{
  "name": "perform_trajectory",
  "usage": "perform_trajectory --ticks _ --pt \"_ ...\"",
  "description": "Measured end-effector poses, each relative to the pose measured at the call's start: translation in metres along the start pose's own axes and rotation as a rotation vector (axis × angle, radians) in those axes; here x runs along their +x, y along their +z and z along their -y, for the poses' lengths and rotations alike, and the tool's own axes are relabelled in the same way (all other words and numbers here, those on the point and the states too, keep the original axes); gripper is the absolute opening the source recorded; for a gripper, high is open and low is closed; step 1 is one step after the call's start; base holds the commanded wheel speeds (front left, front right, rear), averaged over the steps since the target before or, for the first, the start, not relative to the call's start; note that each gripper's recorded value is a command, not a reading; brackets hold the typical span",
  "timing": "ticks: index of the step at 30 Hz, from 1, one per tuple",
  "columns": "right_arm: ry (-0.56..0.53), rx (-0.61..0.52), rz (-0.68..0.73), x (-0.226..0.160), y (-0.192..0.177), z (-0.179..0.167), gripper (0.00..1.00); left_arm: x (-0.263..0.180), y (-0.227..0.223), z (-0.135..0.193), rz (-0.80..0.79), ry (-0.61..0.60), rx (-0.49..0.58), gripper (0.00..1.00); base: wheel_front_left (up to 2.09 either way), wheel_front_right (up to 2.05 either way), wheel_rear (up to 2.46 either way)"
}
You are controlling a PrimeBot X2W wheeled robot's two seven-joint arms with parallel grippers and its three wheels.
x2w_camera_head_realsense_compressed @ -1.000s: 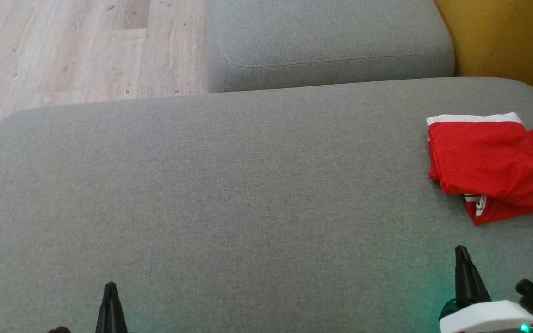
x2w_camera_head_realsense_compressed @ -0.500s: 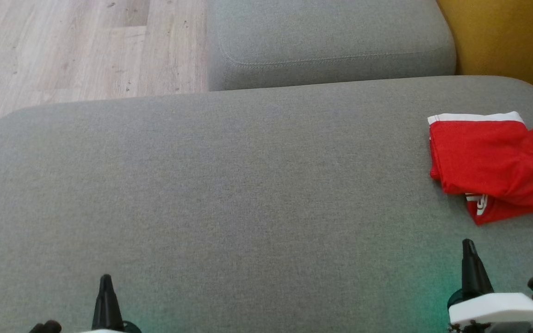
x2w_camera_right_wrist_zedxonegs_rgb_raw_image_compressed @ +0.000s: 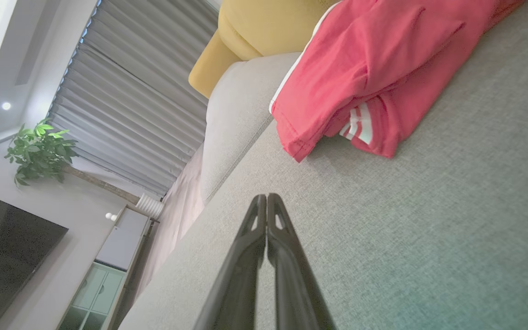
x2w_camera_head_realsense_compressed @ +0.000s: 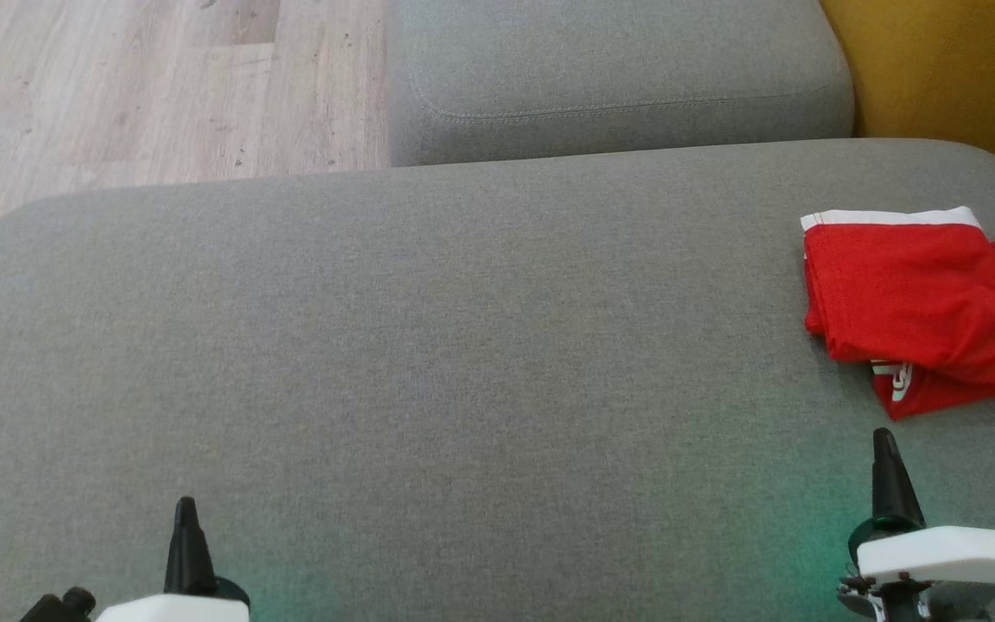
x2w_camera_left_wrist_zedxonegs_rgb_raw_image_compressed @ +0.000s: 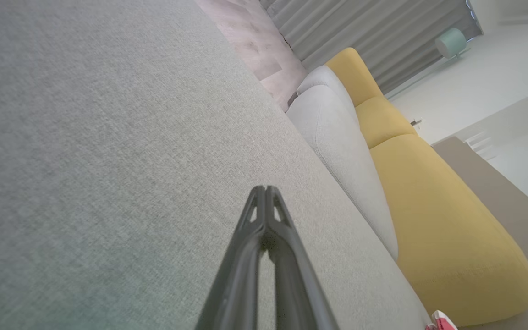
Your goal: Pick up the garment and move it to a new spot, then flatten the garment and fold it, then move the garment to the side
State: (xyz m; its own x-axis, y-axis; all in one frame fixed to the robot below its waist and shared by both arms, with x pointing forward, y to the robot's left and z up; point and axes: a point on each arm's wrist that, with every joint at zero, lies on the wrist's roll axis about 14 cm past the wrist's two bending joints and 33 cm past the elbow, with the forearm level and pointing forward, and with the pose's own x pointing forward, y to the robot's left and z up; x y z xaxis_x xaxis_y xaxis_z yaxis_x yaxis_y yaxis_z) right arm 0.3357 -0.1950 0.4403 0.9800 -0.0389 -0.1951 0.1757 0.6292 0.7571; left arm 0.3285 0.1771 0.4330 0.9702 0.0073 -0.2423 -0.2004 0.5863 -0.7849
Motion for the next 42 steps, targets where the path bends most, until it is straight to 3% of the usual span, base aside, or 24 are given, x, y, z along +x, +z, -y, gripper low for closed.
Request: perform_trajectory --ticks 42 --pt "0.046 0.497 0.015 0.021 0.02 -0.016 0.0 0.025 0.027 0.024 0.011 -0.093 -0.444 0.0 0.0 0.0 0.0"
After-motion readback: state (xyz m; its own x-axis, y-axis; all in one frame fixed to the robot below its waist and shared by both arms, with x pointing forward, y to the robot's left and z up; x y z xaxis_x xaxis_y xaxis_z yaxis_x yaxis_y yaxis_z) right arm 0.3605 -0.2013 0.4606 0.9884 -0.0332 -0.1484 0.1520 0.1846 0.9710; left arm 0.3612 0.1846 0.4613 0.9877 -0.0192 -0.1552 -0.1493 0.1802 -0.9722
